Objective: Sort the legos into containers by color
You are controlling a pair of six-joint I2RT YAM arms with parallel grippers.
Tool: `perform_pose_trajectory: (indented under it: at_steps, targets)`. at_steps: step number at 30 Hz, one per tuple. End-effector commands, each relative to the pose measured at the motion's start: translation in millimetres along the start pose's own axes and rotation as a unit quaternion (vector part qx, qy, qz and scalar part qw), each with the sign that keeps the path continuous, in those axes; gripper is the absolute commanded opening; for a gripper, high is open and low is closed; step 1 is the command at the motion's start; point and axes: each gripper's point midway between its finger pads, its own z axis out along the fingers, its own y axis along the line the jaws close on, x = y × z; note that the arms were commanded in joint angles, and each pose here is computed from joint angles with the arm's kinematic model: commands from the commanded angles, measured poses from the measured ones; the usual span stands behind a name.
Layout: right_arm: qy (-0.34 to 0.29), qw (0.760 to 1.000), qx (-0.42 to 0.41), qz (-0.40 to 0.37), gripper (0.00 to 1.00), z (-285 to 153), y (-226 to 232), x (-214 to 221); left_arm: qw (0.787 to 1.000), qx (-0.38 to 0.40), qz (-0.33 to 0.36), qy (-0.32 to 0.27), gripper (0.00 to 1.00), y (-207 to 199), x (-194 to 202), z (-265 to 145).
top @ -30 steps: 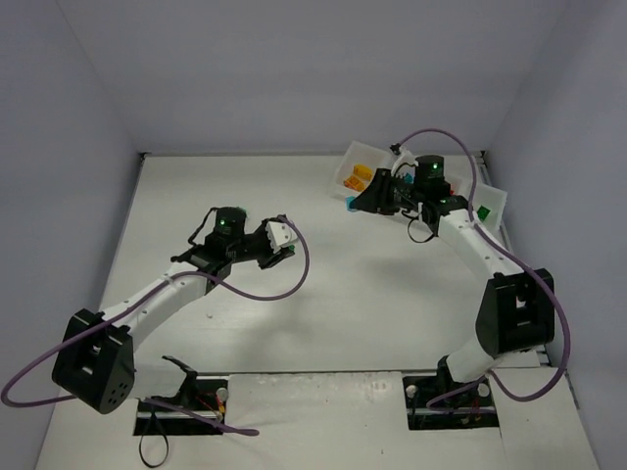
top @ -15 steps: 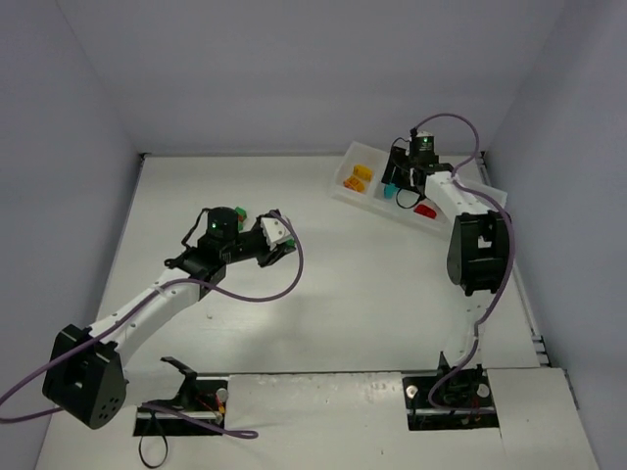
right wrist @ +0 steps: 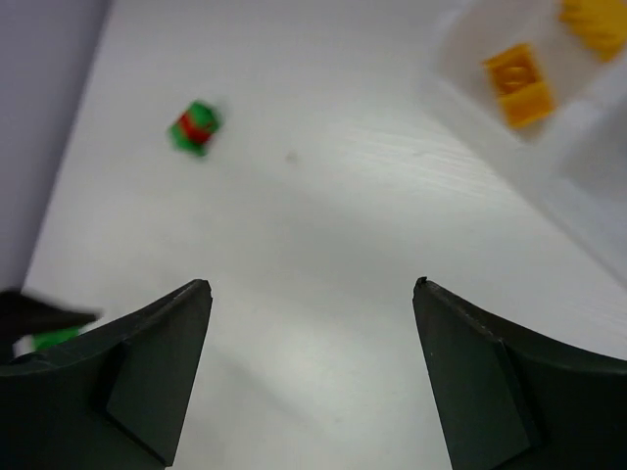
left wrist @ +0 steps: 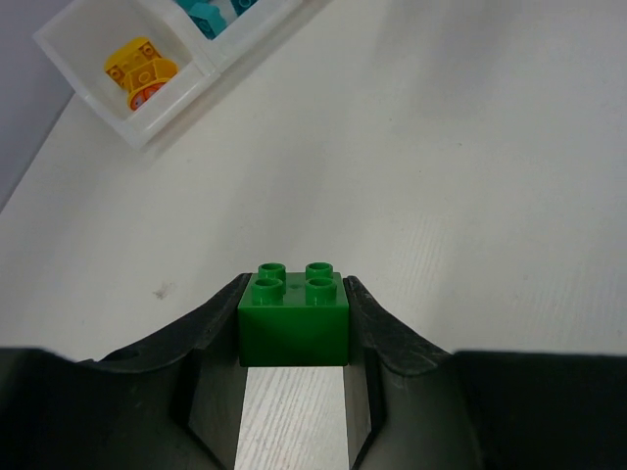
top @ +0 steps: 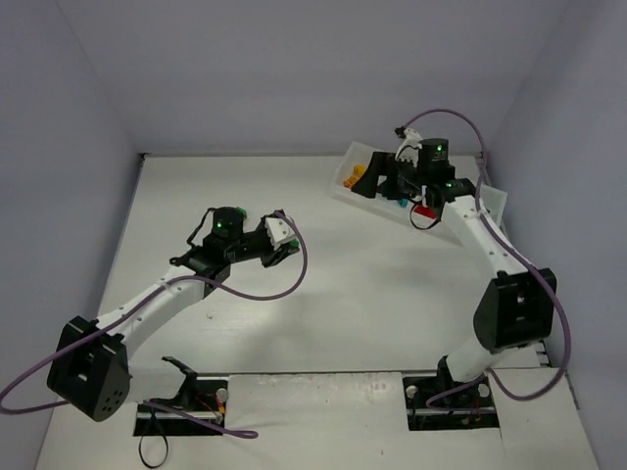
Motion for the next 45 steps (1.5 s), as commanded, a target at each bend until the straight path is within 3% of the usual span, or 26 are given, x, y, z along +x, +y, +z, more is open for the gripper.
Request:
perform_pose_trajectory:
  at_steps: [1, 4, 8, 21, 28, 32, 34, 35, 37, 41, 42, 43, 45]
  targets:
    - [0.038, 0.98, -0.191, -0.041, 0.8, -33.7, 97.4, 31.2, 0.997, -0.003, 0.051, -0.066, 0.0, 13.0, -48.9, 5.5]
    - [0.083, 0.962, -0.255, -0.047, 0.81, -40.0, 148.2, 69.2, 0.996, 0.007, 0.059, -0.072, 0.0, 10.0, -56.2, 11.8]
    - [0.085, 0.955, -0.277, -0.059, 0.82, -42.6, 174.4, 82.1, 0.995, 0.008, 0.066, -0.079, 0.0, 9.2, -62.0, 14.8]
    - [0.09, 0.95, -0.294, -0.055, 0.84, -27.1, 197.8, 92.9, 0.993, 0.018, 0.067, -0.099, 0.0, 4.1, -77.1, 17.9]
    - [0.095, 0.948, -0.299, -0.057, 0.76, -18.2, 204.3, 98.8, 0.992, 0.016, 0.065, -0.104, 0.0, 2.8, -79.6, 18.5]
    - [0.101, 0.95, -0.291, -0.054, 0.66, -12.2, 199.3, 104.7, 0.992, 0.016, 0.063, -0.107, 0.0, 2.5, -81.7, 19.2]
    - [0.1, 0.952, -0.283, -0.055, 0.51, -9.4, 195.6, 106.3, 0.992, 0.017, 0.061, -0.106, 0.0, 2.1, -80.7, 19.3]
    - [0.095, 0.955, -0.275, -0.056, 0.32, -8.3, 193.2, 105.5, 0.993, 0.015, 0.061, -0.103, 0.0, 2.7, -78.8, 19.8]
    - [0.082, 0.96, -0.262, -0.059, 0.05, -8.1, 188.7, 100.8, 0.994, 0.012, 0.055, -0.095, 0.01, 3.2, -72.2, 21.7]
    - [0.053, 0.977, -0.203, -0.047, 0.0, -2.5, 159.2, 84.5, 0.995, -0.017, 0.031, -0.098, 0.29, 8.7, -62.8, 21.8]
    - [0.039, 0.985, -0.166, -0.04, 0.0, -0.1, 142.0, 78.1, 0.995, -0.036, 0.017, -0.092, 0.45, 13.3, -57.5, 21.2]
    - [0.022, 0.991, -0.133, -0.026, 0.0, 0.2, 118.2, 65.6, 0.995, -0.05, 0.006, -0.085, 0.54, 15.2, -51.7, 19.1]
    - [-0.004, 0.998, -0.069, -0.006, 0.0, -2.3, 79.5, 50.8, 0.993, -0.095, -0.026, -0.069, 0.66, 27.6, -42.9, 14.8]
